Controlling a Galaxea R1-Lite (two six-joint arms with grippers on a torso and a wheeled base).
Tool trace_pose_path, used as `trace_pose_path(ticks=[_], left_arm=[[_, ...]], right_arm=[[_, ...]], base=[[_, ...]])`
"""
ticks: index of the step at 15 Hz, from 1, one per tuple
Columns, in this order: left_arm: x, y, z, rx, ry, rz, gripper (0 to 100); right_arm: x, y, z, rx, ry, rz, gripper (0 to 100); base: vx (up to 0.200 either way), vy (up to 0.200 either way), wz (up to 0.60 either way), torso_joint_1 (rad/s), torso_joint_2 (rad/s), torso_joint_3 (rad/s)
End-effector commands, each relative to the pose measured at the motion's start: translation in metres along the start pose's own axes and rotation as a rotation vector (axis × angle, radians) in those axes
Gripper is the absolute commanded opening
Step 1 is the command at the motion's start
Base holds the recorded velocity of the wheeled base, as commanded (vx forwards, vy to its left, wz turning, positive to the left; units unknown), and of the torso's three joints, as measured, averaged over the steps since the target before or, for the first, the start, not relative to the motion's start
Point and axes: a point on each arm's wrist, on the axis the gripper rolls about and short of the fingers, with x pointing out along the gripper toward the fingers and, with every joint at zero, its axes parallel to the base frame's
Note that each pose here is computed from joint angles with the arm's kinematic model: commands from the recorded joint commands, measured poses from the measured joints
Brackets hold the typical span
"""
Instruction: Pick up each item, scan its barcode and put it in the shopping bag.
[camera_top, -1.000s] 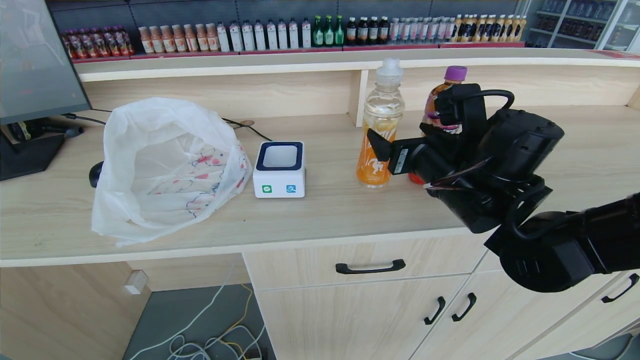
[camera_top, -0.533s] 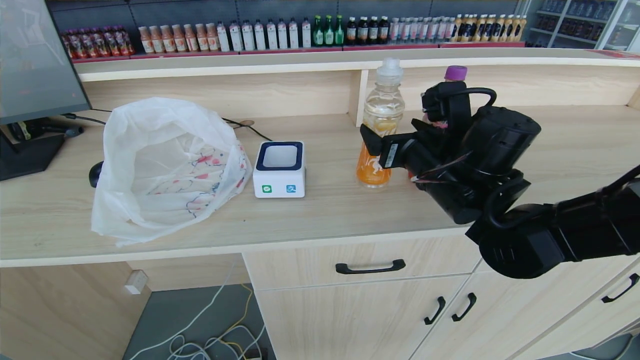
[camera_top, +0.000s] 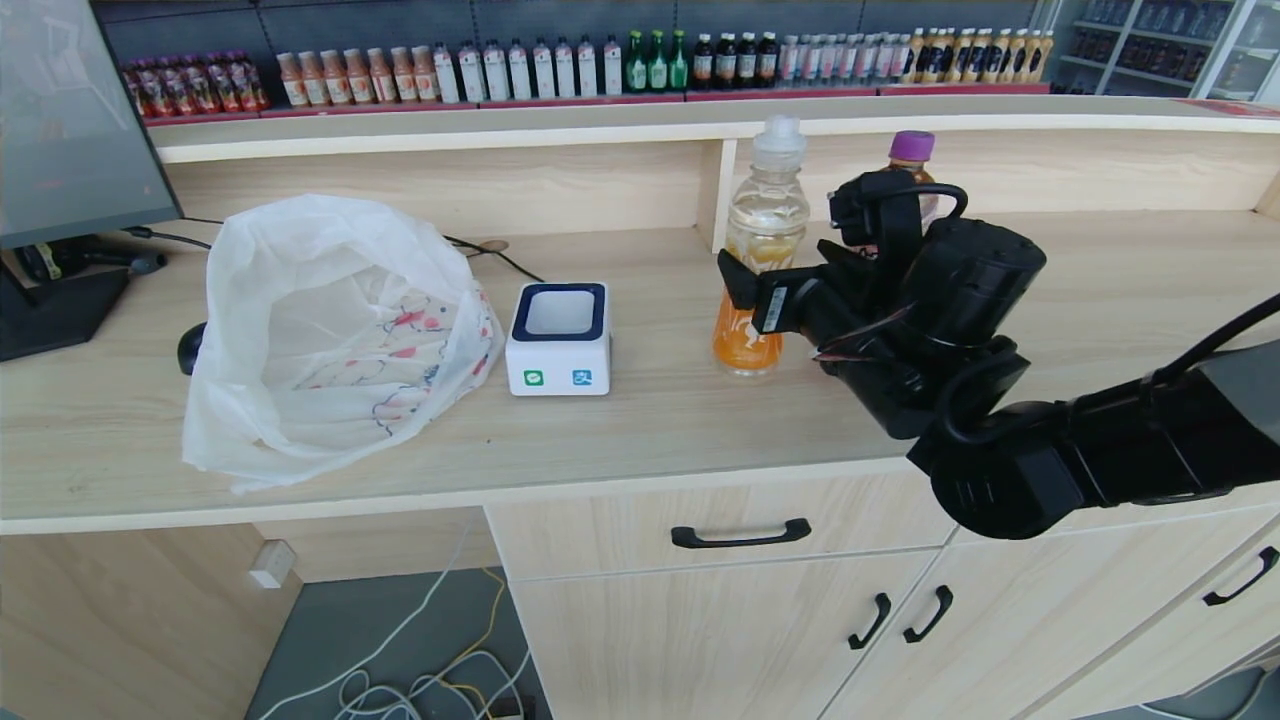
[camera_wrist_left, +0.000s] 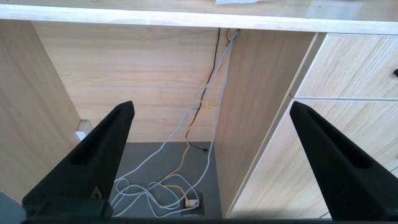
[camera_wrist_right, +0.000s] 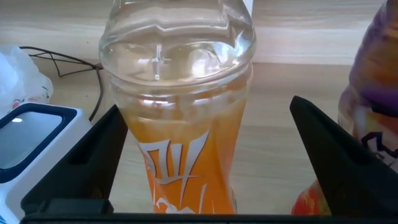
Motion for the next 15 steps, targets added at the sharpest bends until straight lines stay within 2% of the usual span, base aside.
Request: trace_pose_path(ticks=[1, 15], left_arm=[[0.000, 0.000, 0.000, 0.000, -0.002, 0.001, 100], [0.000, 0.000, 0.000, 0.000, -0.002, 0.001, 100]], right_arm=[[0.006, 0.000, -0.003, 0.000, -0.004, -0.002, 100], [0.032, -0.002, -0.002, -0.014, -0.001, -0.003, 100]], base=[[0.000, 0.000, 0.00, 0.000, 0.00, 0.000], [0.000, 0.000, 0.00, 0.000, 0.00, 0.000]])
